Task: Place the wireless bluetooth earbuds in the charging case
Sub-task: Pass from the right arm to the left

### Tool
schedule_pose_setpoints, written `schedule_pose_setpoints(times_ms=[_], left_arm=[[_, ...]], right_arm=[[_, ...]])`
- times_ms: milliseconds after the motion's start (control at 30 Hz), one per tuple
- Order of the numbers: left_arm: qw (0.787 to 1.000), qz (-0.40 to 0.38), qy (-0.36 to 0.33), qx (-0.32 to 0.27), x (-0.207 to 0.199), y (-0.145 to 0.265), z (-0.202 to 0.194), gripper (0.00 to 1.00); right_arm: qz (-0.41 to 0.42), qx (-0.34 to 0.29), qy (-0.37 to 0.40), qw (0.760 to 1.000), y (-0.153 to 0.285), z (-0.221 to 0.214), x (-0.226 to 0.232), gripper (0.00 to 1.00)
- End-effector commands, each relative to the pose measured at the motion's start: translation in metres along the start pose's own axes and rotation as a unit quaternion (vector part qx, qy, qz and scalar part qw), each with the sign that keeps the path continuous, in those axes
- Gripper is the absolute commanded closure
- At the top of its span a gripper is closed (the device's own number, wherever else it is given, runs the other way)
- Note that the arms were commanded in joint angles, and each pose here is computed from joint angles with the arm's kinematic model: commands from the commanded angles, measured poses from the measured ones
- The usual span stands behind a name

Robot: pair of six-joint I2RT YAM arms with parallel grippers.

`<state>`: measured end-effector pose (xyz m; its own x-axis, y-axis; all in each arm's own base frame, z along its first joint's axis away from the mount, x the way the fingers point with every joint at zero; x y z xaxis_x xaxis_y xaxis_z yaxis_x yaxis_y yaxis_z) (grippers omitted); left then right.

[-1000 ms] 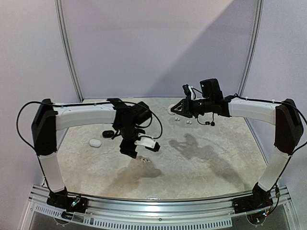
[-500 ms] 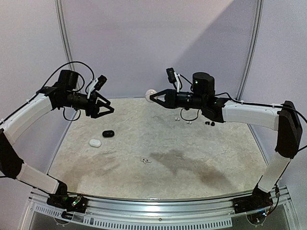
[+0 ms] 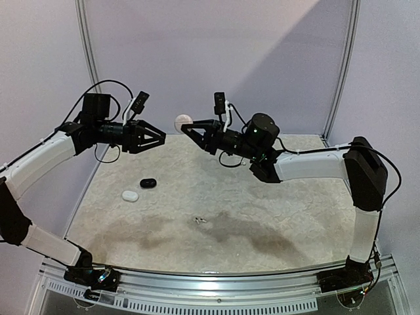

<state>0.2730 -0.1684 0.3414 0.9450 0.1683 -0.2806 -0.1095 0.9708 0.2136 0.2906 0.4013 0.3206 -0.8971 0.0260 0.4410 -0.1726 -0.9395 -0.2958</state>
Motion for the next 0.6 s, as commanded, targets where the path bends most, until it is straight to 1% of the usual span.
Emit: schedule_pose_setpoints(times_ms=[0, 200, 400, 500, 567], left_arm=[[1.0, -0.018, -0.012, -0.006, -0.011, -0.007, 0.013, 0.4], [1.0, -0.009, -0.013, -0.001, -0.007, -0.014, 0.018, 0.43], [1.0, -0.016, -0.015, 0.002, -0.007, -0.019, 0.029, 0.48], [1.0, -0.017, -0.014, 0.005, -0.006, -0.021, 0.029, 0.56], [1.0, -0.018, -0.012, 0.007, -0.005, -0.022, 0.028, 0.65]], right_arm=[[0.018, -0.026, 0.016, 0.999, -0.011, 0.007, 0.01, 1.0], [0.029, -0.005, -0.006, 1.0, -0.016, -0.005, 0.009, 1.0], [0.035, 0.012, -0.018, 0.999, -0.02, -0.009, 0.009, 1.0], [0.039, 0.02, -0.021, 0.999, -0.023, -0.011, 0.012, 1.0], [0.043, 0.025, -0.022, 0.999, -0.024, -0.012, 0.012, 1.0]])
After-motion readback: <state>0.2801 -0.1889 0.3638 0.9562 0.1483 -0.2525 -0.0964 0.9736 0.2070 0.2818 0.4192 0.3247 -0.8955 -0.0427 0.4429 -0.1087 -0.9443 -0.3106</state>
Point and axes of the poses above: each gripper's point midway between its finger pads, its own y axis back along the fingers, its own x axis along the line the jaws close on, z = x × y, the point moved 9 cm from there along y, back along the fingers, and after that the axes turned 6 degrees about -y, right-handed, at the moved point
